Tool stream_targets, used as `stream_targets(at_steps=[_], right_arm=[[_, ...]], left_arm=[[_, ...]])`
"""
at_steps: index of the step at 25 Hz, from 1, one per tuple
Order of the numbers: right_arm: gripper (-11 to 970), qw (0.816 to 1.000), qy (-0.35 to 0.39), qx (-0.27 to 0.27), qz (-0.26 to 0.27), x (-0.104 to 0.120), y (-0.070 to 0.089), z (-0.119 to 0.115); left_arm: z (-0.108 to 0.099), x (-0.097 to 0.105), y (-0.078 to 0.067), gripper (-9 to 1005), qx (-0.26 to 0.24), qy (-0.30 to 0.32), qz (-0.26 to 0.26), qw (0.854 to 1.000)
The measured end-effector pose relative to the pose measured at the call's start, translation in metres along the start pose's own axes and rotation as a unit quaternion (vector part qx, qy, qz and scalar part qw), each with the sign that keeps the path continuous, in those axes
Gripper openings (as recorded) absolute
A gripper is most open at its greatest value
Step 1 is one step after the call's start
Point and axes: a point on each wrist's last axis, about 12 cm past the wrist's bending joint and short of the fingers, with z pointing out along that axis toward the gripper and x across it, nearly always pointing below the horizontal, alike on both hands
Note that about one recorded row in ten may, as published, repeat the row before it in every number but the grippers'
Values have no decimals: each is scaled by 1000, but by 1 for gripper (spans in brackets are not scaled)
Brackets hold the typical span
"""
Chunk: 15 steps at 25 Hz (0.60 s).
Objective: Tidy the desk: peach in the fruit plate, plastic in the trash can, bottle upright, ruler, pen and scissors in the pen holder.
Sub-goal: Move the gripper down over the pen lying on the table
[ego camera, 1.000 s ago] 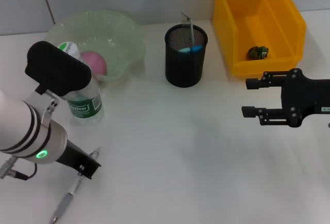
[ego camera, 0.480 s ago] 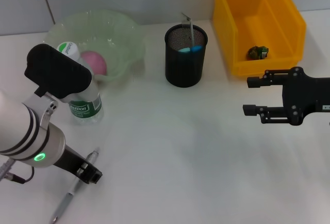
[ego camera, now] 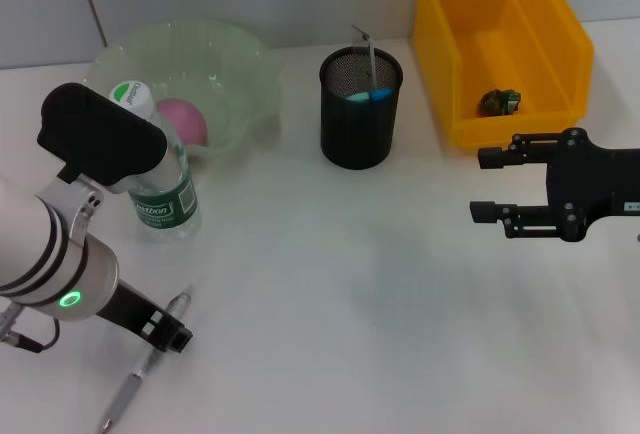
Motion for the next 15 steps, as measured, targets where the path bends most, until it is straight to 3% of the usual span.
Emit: stream_targets(at_steps=[15], right_arm=[[660, 1000, 2, 2, -1, 2, 1, 1]], left_arm=[[4, -3, 2, 485, 3, 9, 0, 1000]])
